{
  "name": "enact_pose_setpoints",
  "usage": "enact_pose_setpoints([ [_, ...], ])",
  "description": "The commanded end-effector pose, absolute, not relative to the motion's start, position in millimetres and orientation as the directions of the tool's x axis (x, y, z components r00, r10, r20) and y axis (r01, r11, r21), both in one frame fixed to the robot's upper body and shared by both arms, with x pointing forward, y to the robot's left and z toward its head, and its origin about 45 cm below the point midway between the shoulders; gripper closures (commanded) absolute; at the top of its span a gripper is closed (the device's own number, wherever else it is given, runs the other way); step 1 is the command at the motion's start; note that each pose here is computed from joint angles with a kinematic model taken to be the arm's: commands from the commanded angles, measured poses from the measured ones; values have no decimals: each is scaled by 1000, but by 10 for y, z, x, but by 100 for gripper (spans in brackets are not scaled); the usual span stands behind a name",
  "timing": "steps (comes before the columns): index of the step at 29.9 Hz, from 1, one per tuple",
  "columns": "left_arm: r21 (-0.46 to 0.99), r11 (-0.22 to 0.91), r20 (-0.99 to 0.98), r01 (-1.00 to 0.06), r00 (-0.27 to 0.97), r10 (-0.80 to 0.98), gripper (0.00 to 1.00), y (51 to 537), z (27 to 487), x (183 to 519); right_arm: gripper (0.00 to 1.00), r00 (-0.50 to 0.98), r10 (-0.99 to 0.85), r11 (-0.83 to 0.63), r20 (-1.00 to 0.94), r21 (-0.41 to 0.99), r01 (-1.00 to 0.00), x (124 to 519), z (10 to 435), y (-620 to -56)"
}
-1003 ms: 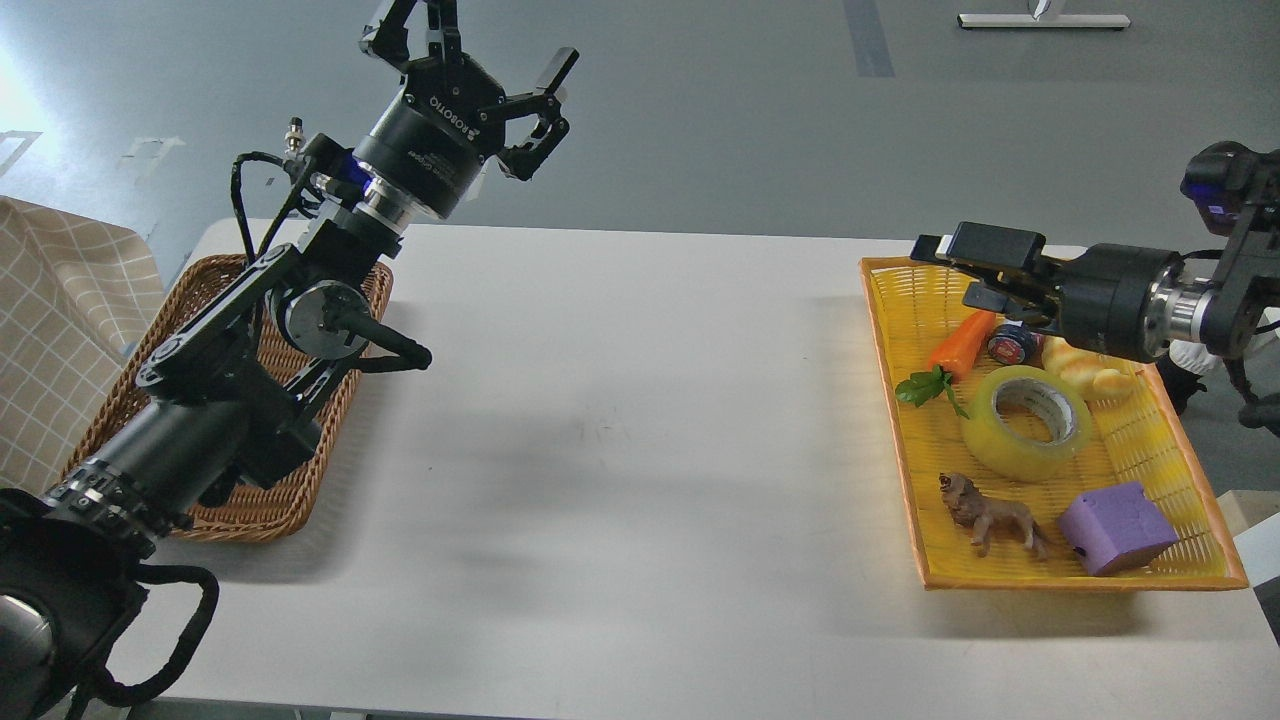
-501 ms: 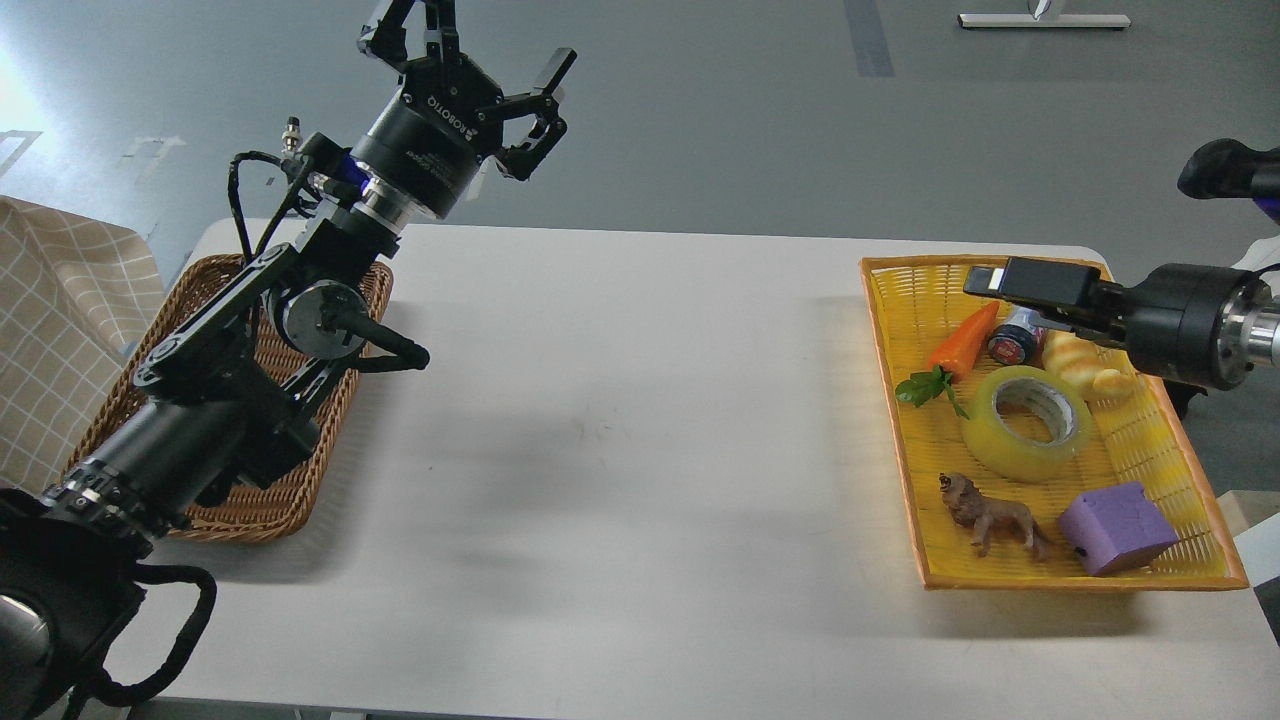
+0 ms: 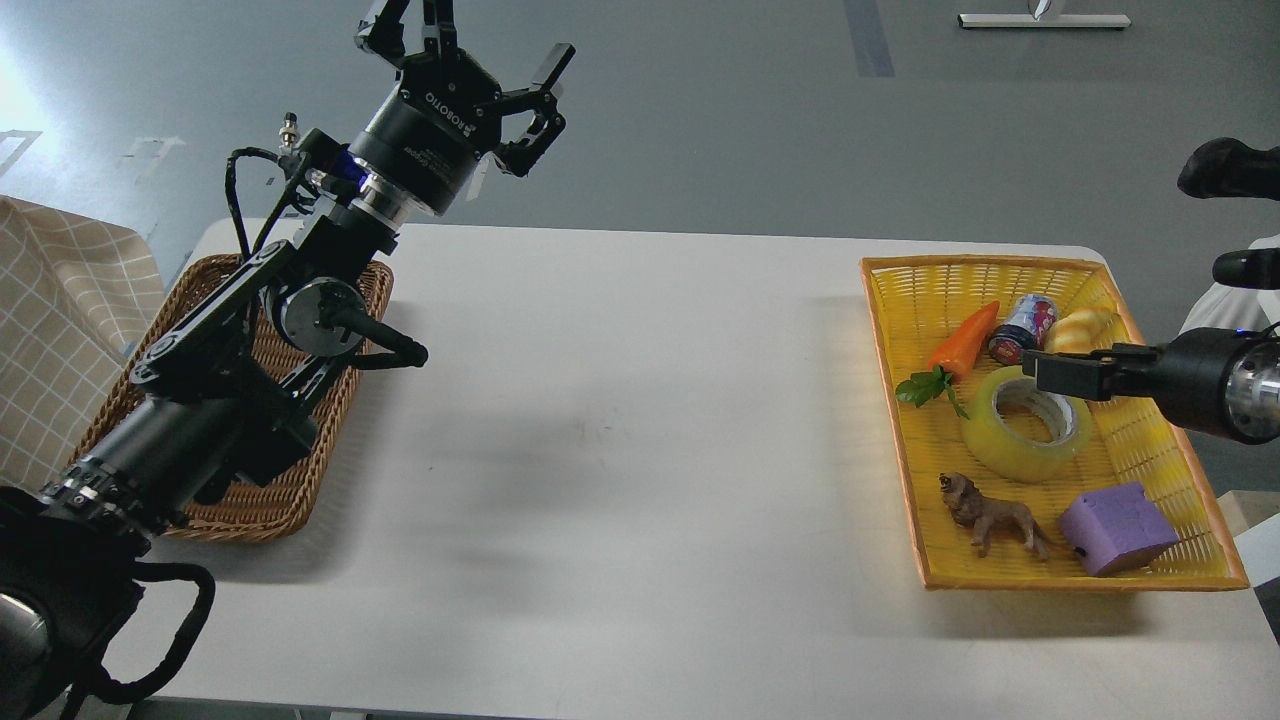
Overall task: Place and transfer tape with both arms
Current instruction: 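Reach the right gripper into the yellow tray toward the yellow tape roll, then hook the tape roll's hole with the right gripper and lift it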
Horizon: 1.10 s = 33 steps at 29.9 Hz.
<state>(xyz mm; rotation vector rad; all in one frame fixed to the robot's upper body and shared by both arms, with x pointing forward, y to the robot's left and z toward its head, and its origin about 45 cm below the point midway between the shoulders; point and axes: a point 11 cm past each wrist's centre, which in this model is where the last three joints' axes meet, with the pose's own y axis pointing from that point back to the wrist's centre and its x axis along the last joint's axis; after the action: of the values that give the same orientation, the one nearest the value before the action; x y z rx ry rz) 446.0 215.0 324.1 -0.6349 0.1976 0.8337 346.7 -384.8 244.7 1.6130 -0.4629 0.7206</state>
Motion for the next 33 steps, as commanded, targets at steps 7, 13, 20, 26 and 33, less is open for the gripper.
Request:
enact_pose_setpoints([
  [7,-446,503,-408,-740,668,622,2,2120,3231,4458,3,764,45,-28,643,766,-643,3526,2117,-4307],
  [13,-448,504,-410,-738,671,618,2,2098,3232,4455,8,766,36,-50,641,767,-640,3548,2044,-4216],
  [20,-446,501,-408,-742,666,624,2,2134,3224,4454,17,779,39,-73,626,779,-623,3546,1885,-4083],
  [26,-442,500,-407,-745,663,628,2,2156,3213,4452,17,784,50,-51,618,786,-616,3562,1789,-4101],
  [33,-442,500,-407,-745,663,628,2,2156,3214,4452,23,793,34,-42,608,794,-606,3568,1702,-4114],
])
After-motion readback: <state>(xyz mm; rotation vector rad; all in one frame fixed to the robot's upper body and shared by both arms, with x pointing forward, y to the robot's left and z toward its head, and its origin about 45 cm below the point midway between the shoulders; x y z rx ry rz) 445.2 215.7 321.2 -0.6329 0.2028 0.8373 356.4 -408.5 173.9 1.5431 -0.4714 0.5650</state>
